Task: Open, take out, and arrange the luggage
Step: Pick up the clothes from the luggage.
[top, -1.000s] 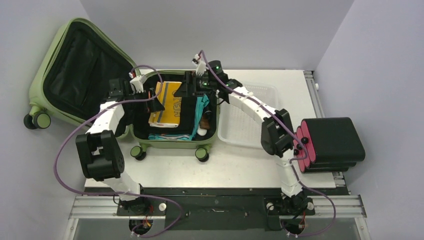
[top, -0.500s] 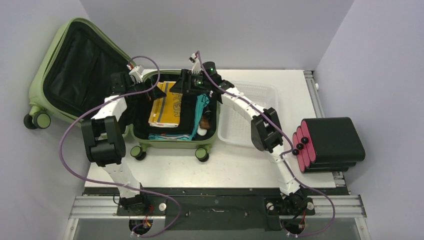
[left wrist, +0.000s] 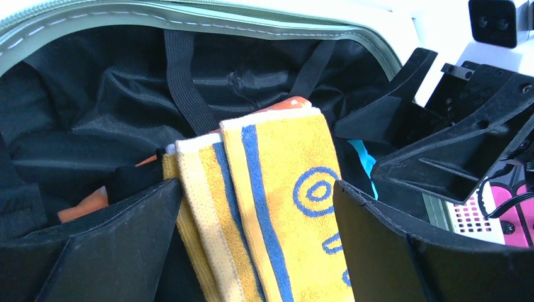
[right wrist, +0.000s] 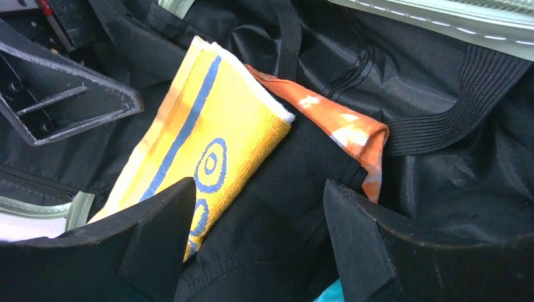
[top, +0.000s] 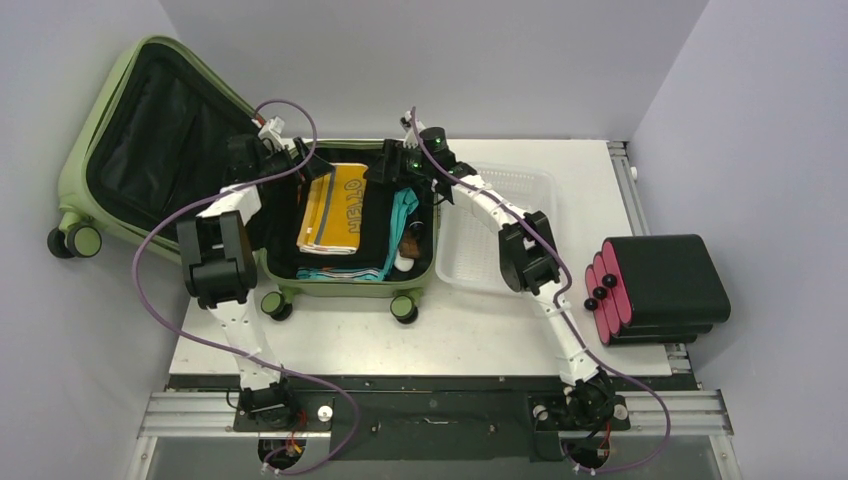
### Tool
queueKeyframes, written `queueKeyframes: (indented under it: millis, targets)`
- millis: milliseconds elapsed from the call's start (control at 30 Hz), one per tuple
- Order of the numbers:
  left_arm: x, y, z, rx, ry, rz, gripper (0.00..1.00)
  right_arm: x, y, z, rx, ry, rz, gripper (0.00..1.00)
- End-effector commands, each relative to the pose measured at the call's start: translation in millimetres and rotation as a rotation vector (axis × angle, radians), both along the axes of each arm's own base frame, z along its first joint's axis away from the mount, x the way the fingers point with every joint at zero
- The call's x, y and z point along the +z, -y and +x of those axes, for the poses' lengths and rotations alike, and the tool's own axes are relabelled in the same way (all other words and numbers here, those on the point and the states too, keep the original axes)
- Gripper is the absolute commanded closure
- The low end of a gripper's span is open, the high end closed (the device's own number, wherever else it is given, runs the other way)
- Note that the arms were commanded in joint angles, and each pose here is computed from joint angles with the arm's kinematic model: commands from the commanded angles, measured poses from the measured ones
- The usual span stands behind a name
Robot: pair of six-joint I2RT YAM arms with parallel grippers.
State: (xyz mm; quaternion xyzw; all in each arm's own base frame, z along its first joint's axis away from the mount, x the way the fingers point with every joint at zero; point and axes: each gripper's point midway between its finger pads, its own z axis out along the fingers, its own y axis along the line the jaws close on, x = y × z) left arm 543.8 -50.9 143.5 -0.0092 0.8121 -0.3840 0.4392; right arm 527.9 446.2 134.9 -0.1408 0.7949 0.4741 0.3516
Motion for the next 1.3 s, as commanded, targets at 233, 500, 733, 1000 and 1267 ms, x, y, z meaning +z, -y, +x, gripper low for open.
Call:
queueKeyframes:
  millis: [233, 500, 733, 1000, 1267]
  targets:
    - [2, -3, 27, 0.017, 0.049, 0.018, 0.16, 74, -19, 9, 0.028, 0.193, 0.137, 0.31]
    - [7, 9, 27, -0.047, 0.058, -0.070, 0.35, 79, -26, 6, 0.041, 0.192, 0.162, 0.31]
    - [17, 15, 25, -0.079, 0.076, -0.128, 0.56, 57, -41, -3, 0.064, 0.132, 0.182, 0.32]
    - [14, 17, 27, -0.087, 0.075, -0.143, 0.65, 37, -41, -3, 0.054, 0.065, 0.182, 0.34]
    - [12, 18, 28, -0.099, 0.073, -0.157, 0.83, 26, -35, 1, 0.032, 0.017, 0.177, 0.37]
